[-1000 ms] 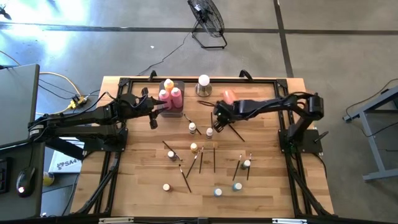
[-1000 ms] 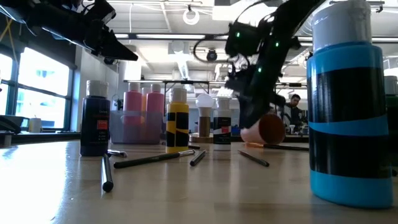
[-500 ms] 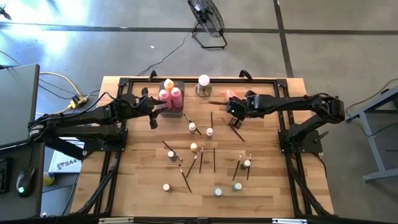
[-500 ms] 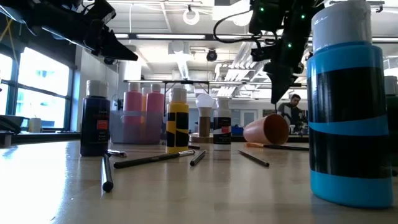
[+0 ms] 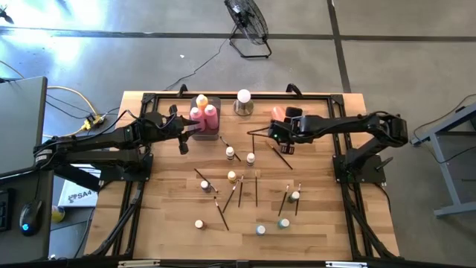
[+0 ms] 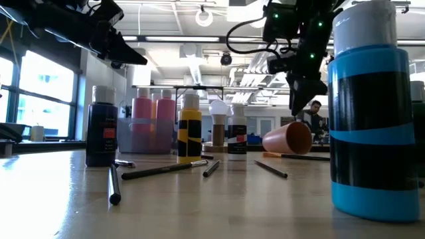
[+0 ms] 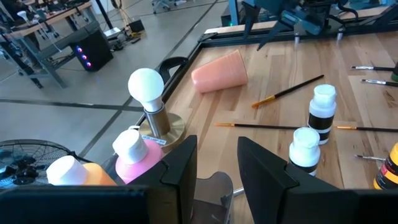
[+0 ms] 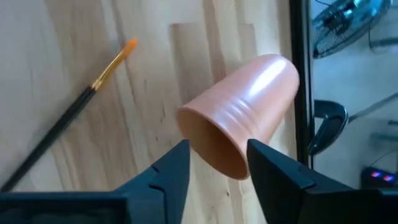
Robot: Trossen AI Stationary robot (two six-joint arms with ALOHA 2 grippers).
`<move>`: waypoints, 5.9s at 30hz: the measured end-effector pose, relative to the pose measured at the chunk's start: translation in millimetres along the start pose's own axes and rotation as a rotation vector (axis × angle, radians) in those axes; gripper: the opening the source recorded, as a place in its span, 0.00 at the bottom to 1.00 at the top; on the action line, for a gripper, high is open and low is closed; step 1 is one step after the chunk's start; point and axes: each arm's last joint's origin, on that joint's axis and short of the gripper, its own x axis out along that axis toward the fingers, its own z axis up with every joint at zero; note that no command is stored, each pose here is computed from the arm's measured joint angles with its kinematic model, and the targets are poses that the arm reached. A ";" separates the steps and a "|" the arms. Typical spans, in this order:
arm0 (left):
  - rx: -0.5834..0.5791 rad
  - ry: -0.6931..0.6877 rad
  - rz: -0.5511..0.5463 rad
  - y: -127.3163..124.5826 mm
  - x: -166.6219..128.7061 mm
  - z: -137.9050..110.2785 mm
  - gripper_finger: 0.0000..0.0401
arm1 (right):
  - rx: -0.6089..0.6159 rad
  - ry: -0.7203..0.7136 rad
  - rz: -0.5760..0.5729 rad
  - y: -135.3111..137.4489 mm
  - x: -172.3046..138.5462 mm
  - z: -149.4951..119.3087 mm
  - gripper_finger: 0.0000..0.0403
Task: Pick & Place Paint Supplies
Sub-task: Adjust the orange cup
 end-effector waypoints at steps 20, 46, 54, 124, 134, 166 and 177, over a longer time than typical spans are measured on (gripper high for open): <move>0.006 0.059 -0.014 -1.3 -0.1 -5.8 0.28 | -0.005 0.130 -0.120 -19.1 55.4 6.0 0.42; 0.004 0.057 -0.013 -1.2 -0.1 -5.6 0.28 | 0.430 -0.080 0.230 -51.7 13.9 -2.5 0.01; 0.006 0.056 -0.013 -1.2 -0.1 -5.5 0.28 | 0.596 -0.037 0.232 -80.9 -10.7 -17.0 0.01; -0.007 0.073 -0.018 -1.8 -0.2 -7.3 0.28 | 0.804 0.544 0.518 -157.0 36.4 -7.2 0.01; -0.009 0.073 -0.017 -1.7 -0.2 -7.2 0.28 | 0.815 0.566 0.522 -152.8 40.2 -4.1 0.01; -0.033 0.077 -0.016 -1.8 -0.3 -7.6 0.28 | 0.858 0.590 0.524 -146.5 43.4 0.9 0.01; -0.037 0.077 -0.016 -1.8 -0.2 -7.6 0.28 | 0.890 0.613 0.516 -145.6 46.8 1.4 0.01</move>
